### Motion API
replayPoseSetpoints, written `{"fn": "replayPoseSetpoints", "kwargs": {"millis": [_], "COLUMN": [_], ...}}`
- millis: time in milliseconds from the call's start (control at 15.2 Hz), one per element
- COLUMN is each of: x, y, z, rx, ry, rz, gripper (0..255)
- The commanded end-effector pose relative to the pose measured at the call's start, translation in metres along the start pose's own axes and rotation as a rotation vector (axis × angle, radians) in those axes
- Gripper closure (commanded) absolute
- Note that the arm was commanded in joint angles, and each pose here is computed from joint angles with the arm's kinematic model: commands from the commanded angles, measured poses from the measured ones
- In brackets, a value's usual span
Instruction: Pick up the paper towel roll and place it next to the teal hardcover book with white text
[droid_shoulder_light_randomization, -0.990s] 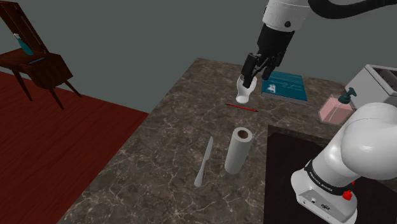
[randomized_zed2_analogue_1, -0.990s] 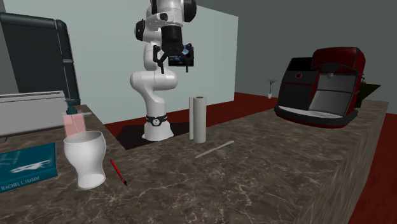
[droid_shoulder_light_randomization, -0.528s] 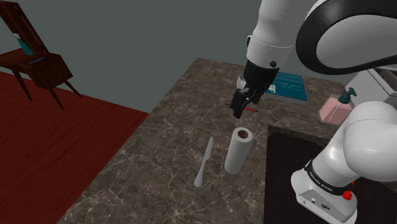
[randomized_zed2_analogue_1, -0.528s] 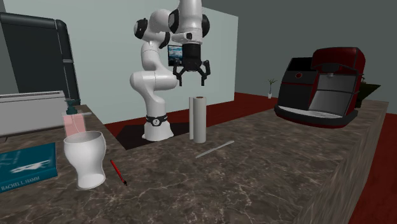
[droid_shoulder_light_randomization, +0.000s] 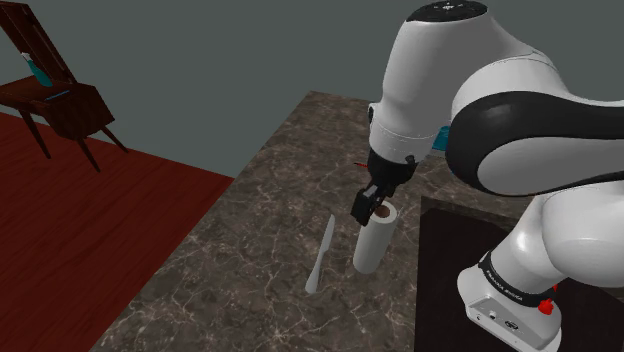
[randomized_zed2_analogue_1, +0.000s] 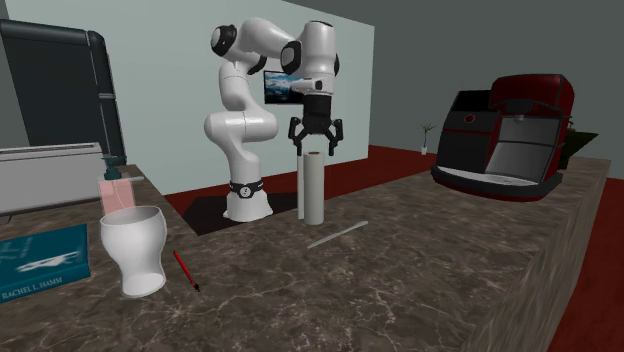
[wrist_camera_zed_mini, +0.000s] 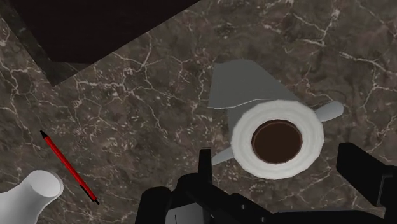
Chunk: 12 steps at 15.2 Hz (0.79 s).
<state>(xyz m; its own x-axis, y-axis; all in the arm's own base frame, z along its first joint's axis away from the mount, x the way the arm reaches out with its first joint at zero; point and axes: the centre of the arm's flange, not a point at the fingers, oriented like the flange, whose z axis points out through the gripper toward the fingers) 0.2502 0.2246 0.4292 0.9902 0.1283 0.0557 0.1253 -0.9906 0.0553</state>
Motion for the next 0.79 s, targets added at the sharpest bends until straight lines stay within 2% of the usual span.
{"fn": "replayPoseSetpoints", "kwargs": {"millis": [0, 198, 726], "x": [-0.001, -0.001, -0.001], "y": [-0.001, -0.001, -0.001], "z": [0.011, 0.025, 0.025], "rx": [0.000, 0.000, 0.000], "ry": [0.000, 0.000, 0.000], "rz": [-0.001, -0.001, -0.001], "gripper": [0, 0, 0]}}
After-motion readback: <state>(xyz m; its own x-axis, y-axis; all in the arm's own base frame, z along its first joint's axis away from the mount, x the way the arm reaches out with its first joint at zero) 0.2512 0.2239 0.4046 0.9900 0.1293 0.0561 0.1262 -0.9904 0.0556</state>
